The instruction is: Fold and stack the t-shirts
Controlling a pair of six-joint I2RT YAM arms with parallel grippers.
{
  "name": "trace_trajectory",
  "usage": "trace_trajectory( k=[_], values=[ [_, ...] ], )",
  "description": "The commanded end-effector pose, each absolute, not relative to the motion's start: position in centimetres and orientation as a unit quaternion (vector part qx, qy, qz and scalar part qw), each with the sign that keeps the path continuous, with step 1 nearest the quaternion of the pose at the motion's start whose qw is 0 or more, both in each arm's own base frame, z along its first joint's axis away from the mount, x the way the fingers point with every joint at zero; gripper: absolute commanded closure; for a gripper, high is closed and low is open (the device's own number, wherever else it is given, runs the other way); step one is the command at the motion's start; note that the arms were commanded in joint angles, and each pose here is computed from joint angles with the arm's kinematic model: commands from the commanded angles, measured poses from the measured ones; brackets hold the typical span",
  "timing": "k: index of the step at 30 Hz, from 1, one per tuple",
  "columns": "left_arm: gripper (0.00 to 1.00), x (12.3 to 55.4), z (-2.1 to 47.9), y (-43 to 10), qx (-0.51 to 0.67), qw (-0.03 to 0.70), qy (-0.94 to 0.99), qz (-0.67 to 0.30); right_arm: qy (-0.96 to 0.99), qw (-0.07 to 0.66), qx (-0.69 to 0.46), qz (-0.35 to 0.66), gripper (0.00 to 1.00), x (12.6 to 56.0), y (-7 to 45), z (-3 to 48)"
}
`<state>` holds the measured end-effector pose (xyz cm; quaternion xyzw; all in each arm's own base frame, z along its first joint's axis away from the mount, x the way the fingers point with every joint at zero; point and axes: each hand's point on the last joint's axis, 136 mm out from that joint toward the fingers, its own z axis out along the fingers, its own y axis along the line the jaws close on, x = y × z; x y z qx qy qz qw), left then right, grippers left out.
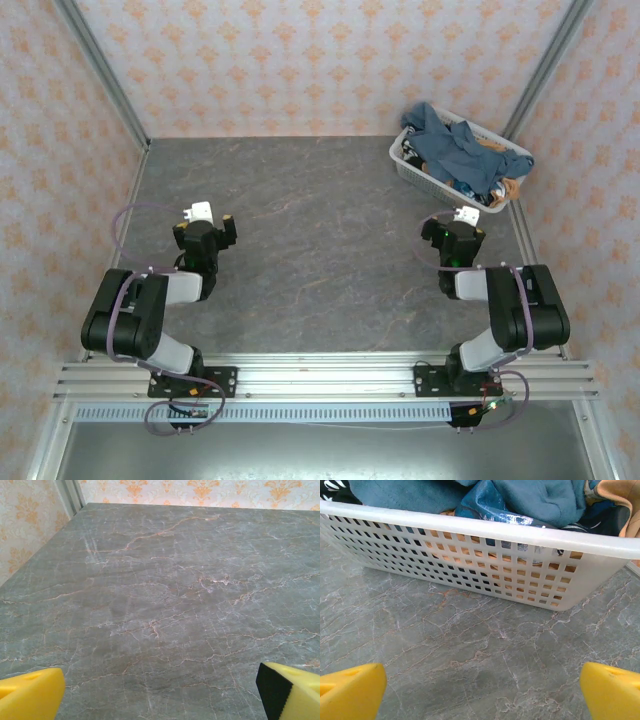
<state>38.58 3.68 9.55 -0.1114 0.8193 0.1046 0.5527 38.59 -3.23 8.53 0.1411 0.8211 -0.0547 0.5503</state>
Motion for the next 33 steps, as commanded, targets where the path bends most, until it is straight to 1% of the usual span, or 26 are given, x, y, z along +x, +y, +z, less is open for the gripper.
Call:
trace_trajectory(
  k=[1,14,15,17,18,19,21,22,23,24,25,26,28,29,32,33],
  values=[
    [0.00,38.8,9.7,3.5,-0.101,0.551,0.821,0.108,0.819,0.554,0.139,-0.057,0.01,39.1,-3.4,9.0],
    [0.00,38.9,9.9,3.6,-0.103,0.554,0.819,0.108,0.815,0.559,0.141,-0.057,0.01,39.1,-3.5,9.3],
    [0.00,38.9,10.5,3.4,-0.098,0.556,0.819,0.103,0.808,0.567,0.148,-0.067,0.01,39.0,-3.8,10.2],
    [0.00,38.5,12.6,3.2,-0.093,0.554,0.819,0.117,0.812,0.552,0.162,-0.098,0.01,38.6,-4.2,13.2],
    [0.00,38.0,14.0,3.4,-0.100,0.557,0.813,0.135,0.805,0.552,0.191,-0.102,0.01,38.2,-4.7,15.1],
    [0.00,37.5,16.3,3.6,-0.115,0.581,0.793,0.142,0.790,0.567,0.217,-0.083,0.01,38.2,-4.8,18.3],
    [0.00,36.9,21.6,4.1,-0.169,0.641,0.739,0.120,0.754,0.599,0.268,-0.016,0.01,38.3,-4.3,23.9],
    [0.00,36.5,23.6,4.8,-0.226,0.628,0.738,0.100,0.749,0.603,0.273,0.034,0.01,38.8,-3.5,26.4],
    [0.00,36.1,25.4,5.3,-0.269,0.591,0.756,0.082,0.756,0.586,0.282,0.071,0.01,39.1,-2.7,27.7],
    [0.00,35.6,26.5,5.8,-0.301,0.556,0.770,0.082,0.753,0.570,0.321,0.073,0.01,38.9,-3.2,28.4],
    [0.00,36.2,27.4,6.3,-0.331,0.542,0.769,0.076,0.738,0.569,0.355,0.073,0.01,39.5,-4.1,29.1],
    [0.00,37.8,27.7,5.9,-0.338,0.523,0.782,0.031,0.743,0.560,0.355,0.094,0.01,40.9,-4.0,29.4],
    [0.00,40.9,28.4,3.9,-0.339,0.493,0.799,-0.059,0.759,0.519,0.383,0.091,0.01,43.4,-4.9,29.2],
    [0.00,42.3,29.3,2.3,-0.325,0.489,0.804,-0.088,0.773,0.494,0.391,0.081,0.01,45.0,-5.1,28.8],
    [0.00,44.9,32.0,-2.9,-0.272,0.487,0.814,-0.159,0.795,0.455,0.395,0.074,0.00,49.6,-5.0,28.2],
    [0.01,45.3,32.7,-4.5,-0.256,0.484,0.818,-0.179,0.798,0.444,0.401,0.071,0.02,50.7,-5.1,27.7]
  ],
)
